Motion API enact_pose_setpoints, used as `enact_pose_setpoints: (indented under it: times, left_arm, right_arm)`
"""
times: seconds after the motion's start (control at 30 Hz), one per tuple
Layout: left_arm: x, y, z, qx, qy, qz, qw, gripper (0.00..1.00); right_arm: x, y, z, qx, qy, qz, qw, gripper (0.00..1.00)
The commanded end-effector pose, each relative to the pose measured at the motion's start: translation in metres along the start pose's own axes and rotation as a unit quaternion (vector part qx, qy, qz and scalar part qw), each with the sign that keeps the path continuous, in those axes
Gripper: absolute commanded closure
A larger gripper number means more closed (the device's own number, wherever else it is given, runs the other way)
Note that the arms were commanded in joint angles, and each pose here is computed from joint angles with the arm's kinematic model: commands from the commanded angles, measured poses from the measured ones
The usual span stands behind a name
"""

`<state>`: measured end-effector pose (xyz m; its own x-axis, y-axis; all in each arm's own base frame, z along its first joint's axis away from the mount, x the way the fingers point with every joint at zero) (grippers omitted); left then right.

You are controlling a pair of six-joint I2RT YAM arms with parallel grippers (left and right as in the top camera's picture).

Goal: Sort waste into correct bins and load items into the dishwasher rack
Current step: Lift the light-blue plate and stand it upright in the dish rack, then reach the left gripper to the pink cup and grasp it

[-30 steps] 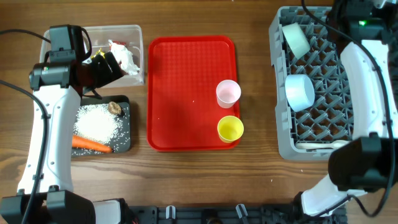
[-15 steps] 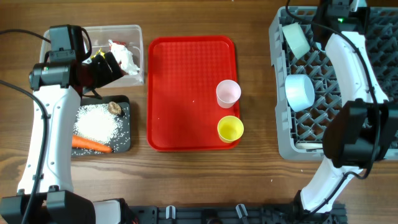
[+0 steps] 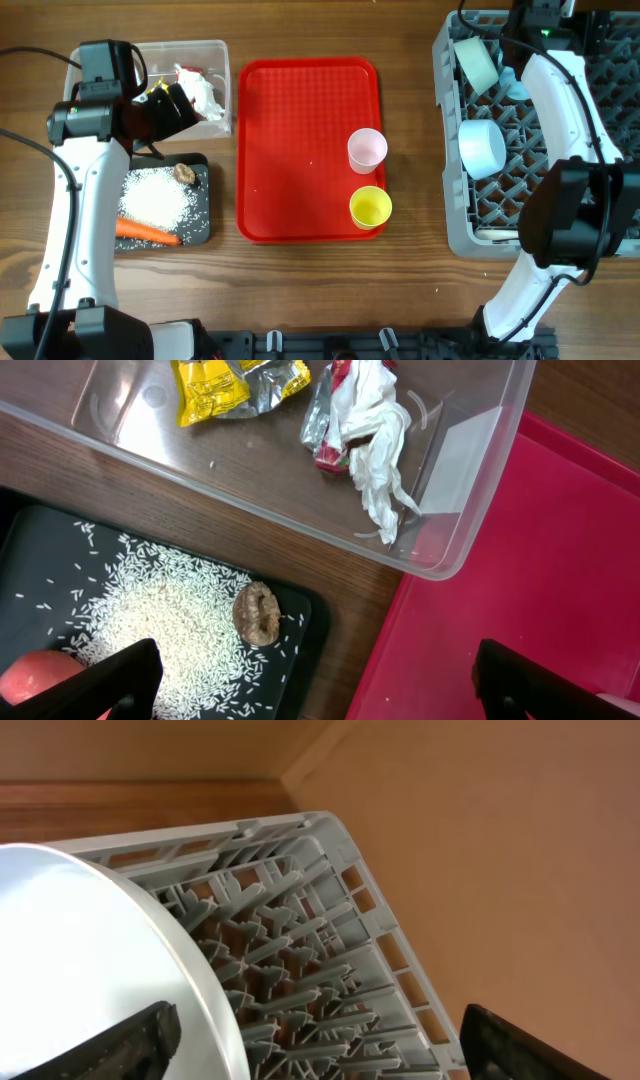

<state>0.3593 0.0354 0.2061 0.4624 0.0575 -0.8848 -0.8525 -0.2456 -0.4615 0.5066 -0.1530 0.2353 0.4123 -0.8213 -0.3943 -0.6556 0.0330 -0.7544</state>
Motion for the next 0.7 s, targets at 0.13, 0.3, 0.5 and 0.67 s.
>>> enact_pose_setpoints:
  times: [0.13, 0.3, 0.5, 0.67]
  left_arm:
    - [-0.002, -0.004, 0.002, -0.006, -0.005, -0.007, 1.0, 0.0]
    - [-0.002, -0.004, 0.002, -0.006, -0.004, -0.007, 1.0, 0.0]
    - [-0.002, -0.004, 0.002, -0.006, -0.004, -0.007, 1.0, 0.0]
    - [-0.002, -0.004, 0.002, -0.006, -0.004, -0.007, 1.0, 0.0]
  right_arm:
    - [-0.021, -0.015, -0.016, 0.059, 0.044, -0.027, 0.997, 0.0]
    - [-0.076, -0.04, -0.045, 0.122, 0.034, -0.061, 0.99, 0.0]
    - [-0.179, -0.026, 0.006, 0.039, -0.275, -0.029, 0.96, 0.0]
    - [-0.261, 0.043, 0.052, -0.057, -0.533, 0.107, 0.837, 0.0]
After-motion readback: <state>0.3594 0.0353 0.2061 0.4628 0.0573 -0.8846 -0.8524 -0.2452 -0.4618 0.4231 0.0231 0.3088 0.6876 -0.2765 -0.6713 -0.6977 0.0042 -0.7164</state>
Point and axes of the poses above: each gripper's point midway between its finger pads, its own x axis out along the fingers, its own z axis along the line the jaws close on, y = z × x, the point moved 2 cm from there along -x, back along the fingers, and after that the axes turned 11 degrees about x, right-handed, at the moved point
